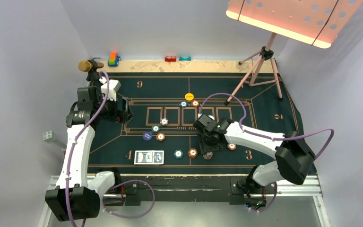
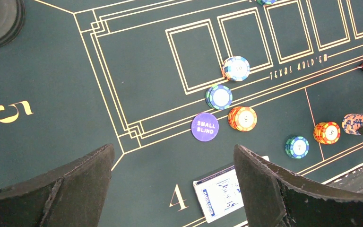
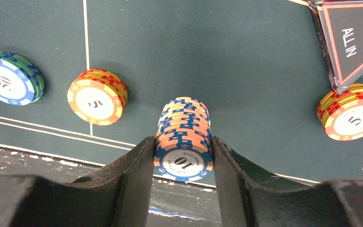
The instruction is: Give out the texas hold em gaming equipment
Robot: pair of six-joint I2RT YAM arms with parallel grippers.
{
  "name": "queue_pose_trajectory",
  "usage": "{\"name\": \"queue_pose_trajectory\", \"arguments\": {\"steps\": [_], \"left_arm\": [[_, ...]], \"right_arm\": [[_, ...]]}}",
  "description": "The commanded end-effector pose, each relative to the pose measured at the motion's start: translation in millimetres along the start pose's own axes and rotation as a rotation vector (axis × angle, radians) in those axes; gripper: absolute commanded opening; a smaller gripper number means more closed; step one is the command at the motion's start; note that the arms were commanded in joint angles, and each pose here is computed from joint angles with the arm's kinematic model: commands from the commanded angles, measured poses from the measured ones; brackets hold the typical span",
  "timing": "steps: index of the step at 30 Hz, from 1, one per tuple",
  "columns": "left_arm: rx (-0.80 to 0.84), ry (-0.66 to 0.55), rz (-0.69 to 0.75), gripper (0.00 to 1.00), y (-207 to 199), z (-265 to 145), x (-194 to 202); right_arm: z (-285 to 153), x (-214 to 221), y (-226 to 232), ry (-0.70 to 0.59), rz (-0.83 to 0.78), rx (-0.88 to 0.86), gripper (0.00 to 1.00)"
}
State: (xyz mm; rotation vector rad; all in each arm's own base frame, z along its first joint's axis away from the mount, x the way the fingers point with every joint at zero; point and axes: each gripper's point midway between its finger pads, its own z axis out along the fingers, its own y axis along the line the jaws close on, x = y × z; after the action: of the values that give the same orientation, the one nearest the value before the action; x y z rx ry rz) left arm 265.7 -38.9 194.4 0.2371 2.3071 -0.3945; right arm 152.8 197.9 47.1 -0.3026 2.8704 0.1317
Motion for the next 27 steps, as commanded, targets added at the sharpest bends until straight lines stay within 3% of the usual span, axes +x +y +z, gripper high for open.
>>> {"name": "queue_pose_trajectory", "arguments": {"steps": [1, 8, 16, 27], "left_arm": [[-0.004, -0.034, 0.025, 1.0, 1, -3, -6], [-0.003, -0.038, 0.025, 1.0, 1, -3, -7], [-0.002, -0.039, 0.026, 1.0, 0, -4, -7], [0.0, -0.038, 0.026, 1.0, 0, -4, -7]], "right_arm": [[3, -1, -3, -0.015, 0.006, 0.026, 0.48], [1, -3, -4, -0.018, 0.002, 0.033, 0.39], [-12, -10, -1, -0.041, 0.009, 0.019, 0.21], [-45, -59, 6, -0.129, 0.002, 0.011, 0.18]]}}
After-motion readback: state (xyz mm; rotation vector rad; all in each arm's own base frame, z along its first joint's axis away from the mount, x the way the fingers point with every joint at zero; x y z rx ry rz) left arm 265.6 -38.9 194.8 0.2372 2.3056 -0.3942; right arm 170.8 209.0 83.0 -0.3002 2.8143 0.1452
